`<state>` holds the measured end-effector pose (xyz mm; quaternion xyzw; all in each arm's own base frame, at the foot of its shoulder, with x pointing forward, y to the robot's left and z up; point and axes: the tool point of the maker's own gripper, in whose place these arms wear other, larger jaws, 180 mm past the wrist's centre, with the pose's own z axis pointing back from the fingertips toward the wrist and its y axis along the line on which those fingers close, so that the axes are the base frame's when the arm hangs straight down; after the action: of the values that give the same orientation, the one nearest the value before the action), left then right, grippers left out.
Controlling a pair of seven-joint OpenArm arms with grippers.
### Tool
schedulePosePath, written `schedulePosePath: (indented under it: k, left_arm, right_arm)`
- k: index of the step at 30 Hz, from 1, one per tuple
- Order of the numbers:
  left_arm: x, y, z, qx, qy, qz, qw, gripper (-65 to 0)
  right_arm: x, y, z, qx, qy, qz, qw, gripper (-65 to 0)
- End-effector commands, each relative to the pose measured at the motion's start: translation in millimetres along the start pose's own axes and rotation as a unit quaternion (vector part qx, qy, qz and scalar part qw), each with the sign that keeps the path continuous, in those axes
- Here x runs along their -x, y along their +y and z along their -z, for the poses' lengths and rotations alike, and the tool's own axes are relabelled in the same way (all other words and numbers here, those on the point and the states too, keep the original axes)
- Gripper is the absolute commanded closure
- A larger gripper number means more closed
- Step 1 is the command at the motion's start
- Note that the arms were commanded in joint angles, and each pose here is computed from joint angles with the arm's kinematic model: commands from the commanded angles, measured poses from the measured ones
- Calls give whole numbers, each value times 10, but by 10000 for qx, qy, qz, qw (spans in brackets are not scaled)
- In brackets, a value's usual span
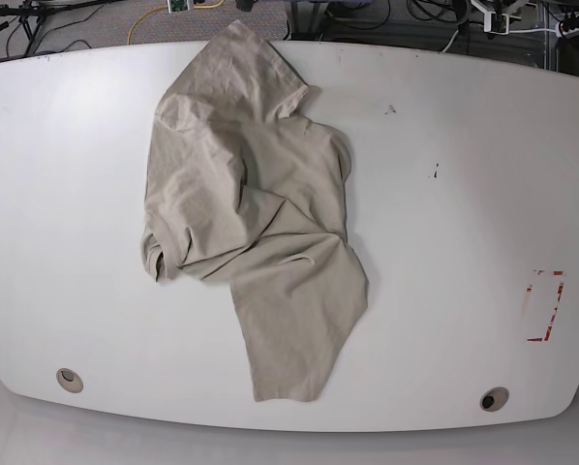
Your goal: Fold the T-shirt properly
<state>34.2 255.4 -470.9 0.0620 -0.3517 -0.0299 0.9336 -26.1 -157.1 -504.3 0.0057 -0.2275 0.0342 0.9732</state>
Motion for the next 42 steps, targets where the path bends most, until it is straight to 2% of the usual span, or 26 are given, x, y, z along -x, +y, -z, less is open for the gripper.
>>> schedulePosePath:
  k: [1, 11, 21, 29, 31, 42]
  left_arm:
    - [-23, 101, -107, -130, -15, 81, 9999, -301]
    - [-206, 165, -432, -151, -178, 245, 9994, -303]
    - [-300, 215, -485, -237, -289, 317, 9988, -302]
    - [-446, 189, -559, -193, -439, 349, 9982, -301]
    - [-584, 122, -599, -110, -618, 196, 9978, -302]
    - [-802, 8, -660, 39, -883, -352, 9955, -309]
  right_arm:
    - [47, -19, -92, 35, 53, -32, 10000, -46]
    - [42, -38, -325, 107, 39, -82, 9999, -47]
    - [-14, -67, -402, 140, 4, -236, 9996, -45]
    - [-178, -67, -497, 170, -213, -333, 9991, -46]
    - [-281, -97, -551, 234, -340, -363, 9985, -45]
    - [-556, -131, -673, 336, -737, -481, 9955, -47]
